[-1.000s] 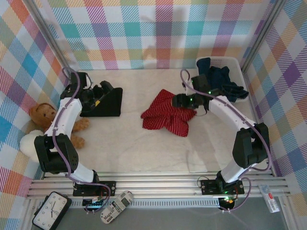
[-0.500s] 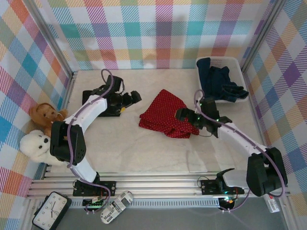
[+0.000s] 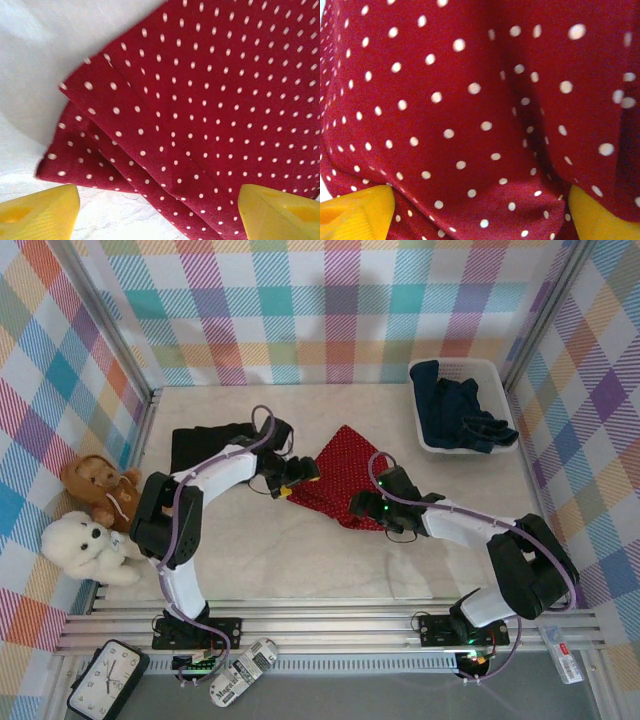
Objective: Fold and stack the skirts
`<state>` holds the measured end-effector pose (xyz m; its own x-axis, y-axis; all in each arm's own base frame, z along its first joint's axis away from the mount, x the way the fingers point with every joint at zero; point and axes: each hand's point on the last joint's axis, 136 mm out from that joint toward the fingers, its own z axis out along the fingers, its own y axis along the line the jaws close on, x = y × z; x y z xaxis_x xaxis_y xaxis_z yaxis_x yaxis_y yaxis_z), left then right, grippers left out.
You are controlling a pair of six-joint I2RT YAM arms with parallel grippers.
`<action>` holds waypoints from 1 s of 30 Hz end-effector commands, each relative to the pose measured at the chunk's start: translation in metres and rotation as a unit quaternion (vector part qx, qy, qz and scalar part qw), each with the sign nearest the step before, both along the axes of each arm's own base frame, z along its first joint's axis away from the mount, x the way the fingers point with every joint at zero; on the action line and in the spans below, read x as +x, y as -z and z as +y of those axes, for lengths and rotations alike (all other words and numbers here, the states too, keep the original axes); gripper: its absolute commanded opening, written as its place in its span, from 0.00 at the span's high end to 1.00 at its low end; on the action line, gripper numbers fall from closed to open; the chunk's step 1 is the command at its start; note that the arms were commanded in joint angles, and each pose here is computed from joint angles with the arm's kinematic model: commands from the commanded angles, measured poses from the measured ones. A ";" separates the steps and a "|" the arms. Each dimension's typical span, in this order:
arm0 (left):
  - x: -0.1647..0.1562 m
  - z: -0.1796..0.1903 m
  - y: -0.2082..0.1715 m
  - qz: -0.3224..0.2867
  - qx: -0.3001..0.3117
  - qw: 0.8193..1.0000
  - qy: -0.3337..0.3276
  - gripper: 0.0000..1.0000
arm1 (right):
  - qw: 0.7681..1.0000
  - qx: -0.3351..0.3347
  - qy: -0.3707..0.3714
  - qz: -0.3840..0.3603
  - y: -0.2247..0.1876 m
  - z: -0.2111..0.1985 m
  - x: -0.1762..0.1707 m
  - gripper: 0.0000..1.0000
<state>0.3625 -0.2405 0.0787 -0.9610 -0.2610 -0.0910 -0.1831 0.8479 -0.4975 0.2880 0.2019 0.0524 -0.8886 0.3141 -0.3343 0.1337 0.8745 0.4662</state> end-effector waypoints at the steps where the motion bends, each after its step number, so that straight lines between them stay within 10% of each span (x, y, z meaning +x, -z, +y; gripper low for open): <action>1: -0.006 -0.003 0.009 0.022 0.019 1.000 -0.004 0.20 | 0.999 -0.036 0.010 -0.026 -0.007 -0.012 0.006 0.15; 8: -0.006 -0.014 0.027 0.055 0.014 0.998 -0.003 0.24 | 0.980 -0.081 -0.165 -0.080 -0.029 -0.002 -0.007 0.17; 22: 0.009 -0.021 0.041 0.063 0.033 0.997 -0.012 0.43 | 0.869 -0.220 -0.432 -0.094 -0.023 -0.011 -0.034 0.25; 27: 0.010 -0.020 0.041 0.060 0.037 0.997 -0.011 0.65 | 0.842 -0.282 -0.453 -0.081 -0.008 -0.023 -0.022 0.44; 30: 0.014 -0.016 0.032 0.046 0.046 0.998 -0.010 0.86 | 0.840 -0.319 -0.428 -0.100 -0.012 -0.029 -0.005 0.72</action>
<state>0.3747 -0.2570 0.0361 -0.9562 -0.2928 0.0003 -0.2663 0.8691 -0.4167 0.2664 0.1794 0.0543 -0.6488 -0.6707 -0.3593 -0.6930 0.7159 -0.0851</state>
